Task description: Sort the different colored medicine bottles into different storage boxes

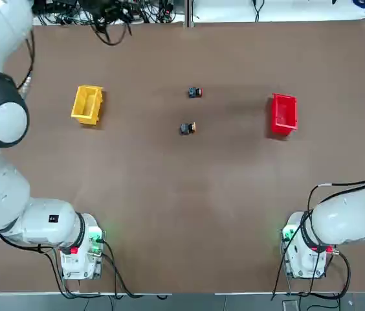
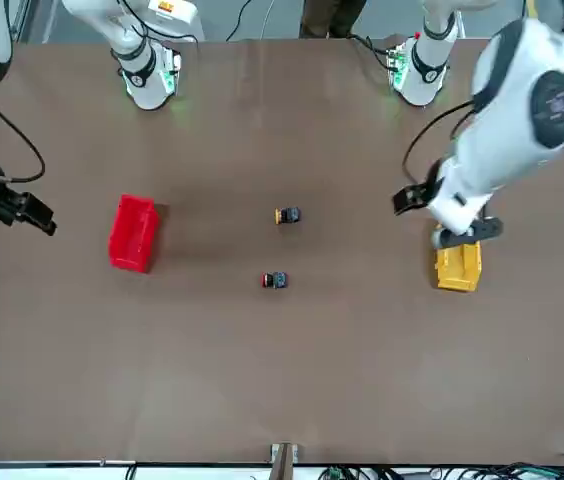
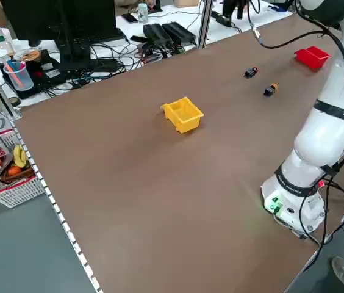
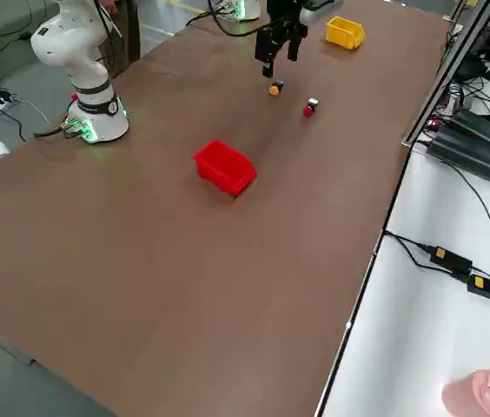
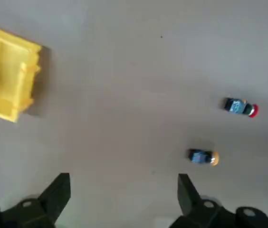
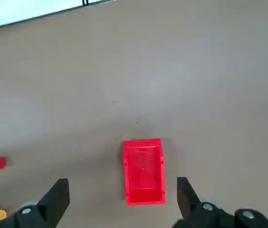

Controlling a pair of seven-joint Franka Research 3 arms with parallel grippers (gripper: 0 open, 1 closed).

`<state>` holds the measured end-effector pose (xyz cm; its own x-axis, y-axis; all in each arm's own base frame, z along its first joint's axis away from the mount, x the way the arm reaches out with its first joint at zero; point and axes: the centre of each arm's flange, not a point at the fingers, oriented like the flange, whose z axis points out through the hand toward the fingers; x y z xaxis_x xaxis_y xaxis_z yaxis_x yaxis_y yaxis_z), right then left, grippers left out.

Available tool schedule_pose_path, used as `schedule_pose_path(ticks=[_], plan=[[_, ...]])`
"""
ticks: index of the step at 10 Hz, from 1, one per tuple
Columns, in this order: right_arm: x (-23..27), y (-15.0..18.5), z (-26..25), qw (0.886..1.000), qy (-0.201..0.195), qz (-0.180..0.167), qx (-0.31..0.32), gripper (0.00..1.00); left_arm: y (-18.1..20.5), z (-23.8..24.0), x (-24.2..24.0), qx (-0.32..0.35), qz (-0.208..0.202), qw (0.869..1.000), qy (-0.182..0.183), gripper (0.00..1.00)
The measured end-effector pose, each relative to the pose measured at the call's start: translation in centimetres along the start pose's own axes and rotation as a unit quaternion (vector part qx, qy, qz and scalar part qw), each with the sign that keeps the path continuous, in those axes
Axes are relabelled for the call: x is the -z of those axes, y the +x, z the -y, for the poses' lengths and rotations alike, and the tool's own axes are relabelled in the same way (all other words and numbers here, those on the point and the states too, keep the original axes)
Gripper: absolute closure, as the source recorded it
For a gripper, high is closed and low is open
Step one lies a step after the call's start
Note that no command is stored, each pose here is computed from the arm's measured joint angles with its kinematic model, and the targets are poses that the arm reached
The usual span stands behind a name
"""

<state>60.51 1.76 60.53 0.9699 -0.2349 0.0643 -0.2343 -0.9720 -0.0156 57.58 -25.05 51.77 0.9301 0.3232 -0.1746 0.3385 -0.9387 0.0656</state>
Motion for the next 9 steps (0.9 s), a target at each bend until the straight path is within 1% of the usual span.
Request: schedule_pose_path(ticks=[2,4,6,7,9], plan=[[-1.1,0.3,0.7,0.999,0.01,-0.001,-0.032,0.0,-3.8,-5.9,-4.8,0.102,-0.013,0.995,-0.017,0.02],[-3.3,0.5,2.2,0.996,0.019,0.0,-0.092,0.0,-7.6,-10.2,-10.0,0.17,-0.026,0.985,0.001,0.02],[-6.1,0.4,5.6,0.992,0.02,0.004,-0.127,0.0,-10.0,-13.5,-14.4,0.229,-0.024,0.973,0.0,0.0],[-7.2,0.4,6.9,0.991,0.018,0.008,-0.134,0.0,-11.0,-14.9,-16.7,0.276,-0.02,0.961,-0.004,0.0],[-8.1,0.4,7.6,0.99,0.015,0.013,-0.137,0.0,-13.0,-17.0,-22.4,0.374,-0.019,0.927,0.001,0.0]])
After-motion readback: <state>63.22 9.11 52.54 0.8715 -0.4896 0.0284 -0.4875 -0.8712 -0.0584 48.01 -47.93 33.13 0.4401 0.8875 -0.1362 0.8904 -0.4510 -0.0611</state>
